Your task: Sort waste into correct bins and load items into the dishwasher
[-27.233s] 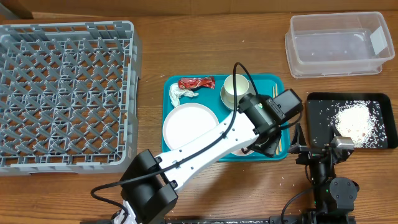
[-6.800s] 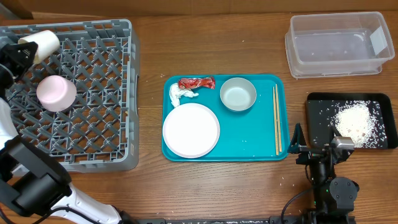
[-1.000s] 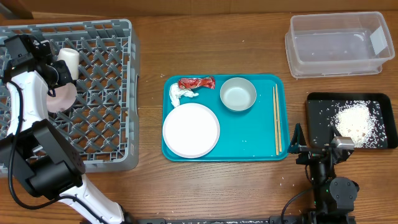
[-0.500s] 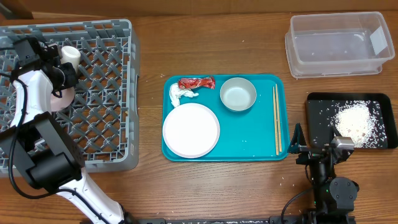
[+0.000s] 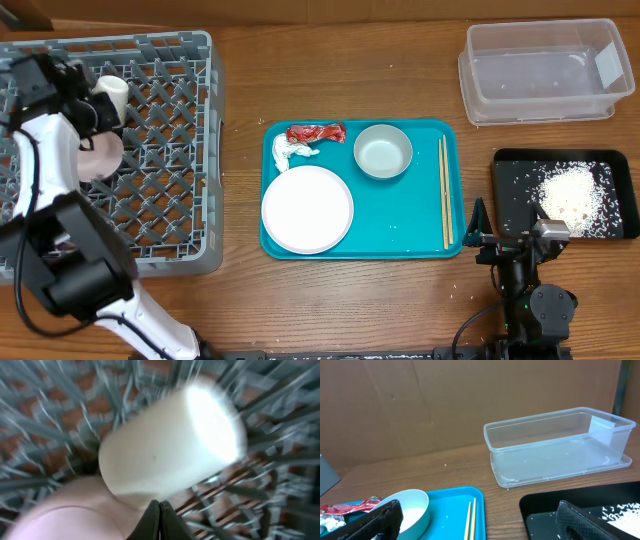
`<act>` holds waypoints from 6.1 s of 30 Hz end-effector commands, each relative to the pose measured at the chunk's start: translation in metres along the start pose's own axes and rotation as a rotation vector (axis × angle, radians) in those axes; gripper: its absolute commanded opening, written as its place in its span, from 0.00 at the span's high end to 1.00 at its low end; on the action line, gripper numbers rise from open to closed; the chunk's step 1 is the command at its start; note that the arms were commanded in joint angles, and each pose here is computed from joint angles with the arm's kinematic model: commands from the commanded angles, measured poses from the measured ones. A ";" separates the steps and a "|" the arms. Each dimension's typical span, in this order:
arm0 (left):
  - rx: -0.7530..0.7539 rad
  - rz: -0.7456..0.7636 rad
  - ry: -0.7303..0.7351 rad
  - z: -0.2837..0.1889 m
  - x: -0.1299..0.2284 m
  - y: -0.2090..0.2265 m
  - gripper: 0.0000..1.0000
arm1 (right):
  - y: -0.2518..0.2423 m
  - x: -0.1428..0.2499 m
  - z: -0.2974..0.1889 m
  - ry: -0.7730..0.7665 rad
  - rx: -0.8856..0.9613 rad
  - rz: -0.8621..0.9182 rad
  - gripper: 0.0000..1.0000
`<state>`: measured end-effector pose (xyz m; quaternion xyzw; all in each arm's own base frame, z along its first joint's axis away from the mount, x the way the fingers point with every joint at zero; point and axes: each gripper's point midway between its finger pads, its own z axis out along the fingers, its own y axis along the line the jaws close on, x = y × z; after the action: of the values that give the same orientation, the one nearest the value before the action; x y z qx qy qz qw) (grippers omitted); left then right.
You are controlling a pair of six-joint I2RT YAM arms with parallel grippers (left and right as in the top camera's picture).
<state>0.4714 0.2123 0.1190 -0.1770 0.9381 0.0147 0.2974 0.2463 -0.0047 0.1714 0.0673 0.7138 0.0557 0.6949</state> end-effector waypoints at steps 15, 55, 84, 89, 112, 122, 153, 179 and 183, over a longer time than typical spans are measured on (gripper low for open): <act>0.121 0.154 -0.249 -0.037 -0.062 -0.077 0.96 | 0.001 0.002 0.000 -0.002 -0.008 -0.007 0.00; -0.239 -0.222 -0.221 -0.046 -0.050 0.034 0.96 | 0.001 0.002 0.000 -0.002 -0.008 -0.007 0.00; -0.059 0.181 -0.147 0.014 -0.038 -0.039 0.96 | 0.001 0.002 0.000 -0.002 -0.008 -0.007 0.00; -0.058 0.176 -0.132 0.015 -0.034 -0.036 0.96 | 0.001 0.002 0.000 -0.002 -0.008 -0.007 0.00; -0.154 0.118 -0.084 0.043 -0.020 0.003 0.96 | 0.001 0.002 0.000 -0.002 -0.008 -0.007 0.00; -0.169 0.075 -0.117 0.024 -0.030 0.014 0.96 | 0.001 0.002 0.000 -0.002 -0.008 -0.007 0.00; -0.085 -0.189 -0.107 -0.095 -0.020 0.034 0.96 | 0.001 0.002 0.000 -0.002 -0.008 -0.007 0.00; -0.108 -0.222 0.124 -0.041 0.034 0.044 0.96 | 0.001 0.002 0.000 -0.002 -0.008 -0.007 0.00; -0.161 -0.220 0.137 -0.025 0.038 0.056 0.96 | 0.001 0.002 0.000 -0.002 -0.008 -0.007 0.00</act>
<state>0.4116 0.2400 0.1369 -0.2913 0.9251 0.0309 0.2415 0.2463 -0.0047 0.1715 0.0673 0.7136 0.0558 0.6951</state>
